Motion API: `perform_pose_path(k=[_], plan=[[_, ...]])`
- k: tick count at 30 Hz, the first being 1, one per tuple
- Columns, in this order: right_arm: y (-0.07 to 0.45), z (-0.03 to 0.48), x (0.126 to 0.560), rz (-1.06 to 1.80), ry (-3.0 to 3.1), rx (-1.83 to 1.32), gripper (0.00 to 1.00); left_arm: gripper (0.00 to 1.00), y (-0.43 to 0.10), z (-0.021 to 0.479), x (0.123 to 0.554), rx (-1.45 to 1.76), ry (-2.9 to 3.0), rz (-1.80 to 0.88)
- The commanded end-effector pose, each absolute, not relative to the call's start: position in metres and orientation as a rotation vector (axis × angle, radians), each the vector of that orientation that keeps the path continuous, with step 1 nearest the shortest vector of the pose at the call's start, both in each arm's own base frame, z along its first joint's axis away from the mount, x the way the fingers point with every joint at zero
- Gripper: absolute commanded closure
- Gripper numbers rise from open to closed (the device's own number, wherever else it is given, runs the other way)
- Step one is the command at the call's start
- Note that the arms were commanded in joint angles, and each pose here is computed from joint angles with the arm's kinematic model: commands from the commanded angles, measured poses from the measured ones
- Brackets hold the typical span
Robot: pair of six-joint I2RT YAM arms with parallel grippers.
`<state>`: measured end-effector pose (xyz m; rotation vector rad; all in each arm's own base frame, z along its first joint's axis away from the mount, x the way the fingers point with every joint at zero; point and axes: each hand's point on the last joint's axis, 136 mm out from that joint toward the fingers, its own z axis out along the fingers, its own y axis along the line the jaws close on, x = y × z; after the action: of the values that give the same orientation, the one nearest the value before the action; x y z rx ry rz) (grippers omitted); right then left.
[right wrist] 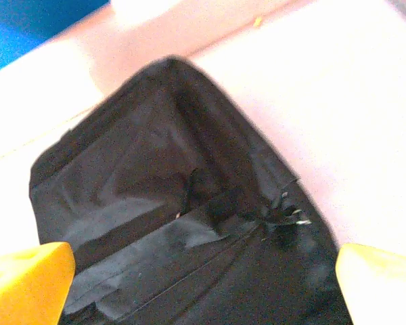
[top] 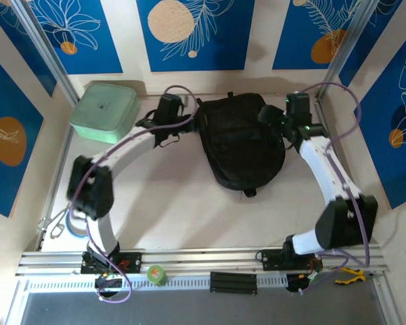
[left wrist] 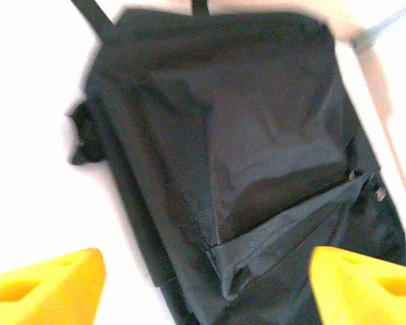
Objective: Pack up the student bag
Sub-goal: Move the student bag to the center of the table, then reset both arms
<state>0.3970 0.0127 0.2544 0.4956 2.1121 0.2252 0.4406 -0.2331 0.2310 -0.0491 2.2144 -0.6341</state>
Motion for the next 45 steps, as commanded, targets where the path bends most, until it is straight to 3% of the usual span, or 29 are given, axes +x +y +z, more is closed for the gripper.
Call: perform_pose_path(k=[1,9,17,31,45], plan=[[-0.007,0.264,0.384,0.120,1.992,0.479,0.01,0.03,-0.158,0.213,0.430,-0.220,2.173,-0.370],[-0.035,0.234,0.345,-0.005,1.924,0.557,0.01,0.00,-0.019,0.166,0.360,-0.546,2.044,0.035],[-0.034,0.193,0.332,-0.023,1.889,0.494,0.01,0.00,0.053,0.172,0.314,-0.597,1.892,0.383],[0.006,0.145,0.355,-0.090,1.912,0.157,0.01,0.01,0.034,0.119,0.346,-0.240,1.913,0.268],[0.039,0.129,0.366,0.078,1.835,-0.057,0.01,0.01,-0.012,0.127,0.368,0.056,1.810,0.065]])
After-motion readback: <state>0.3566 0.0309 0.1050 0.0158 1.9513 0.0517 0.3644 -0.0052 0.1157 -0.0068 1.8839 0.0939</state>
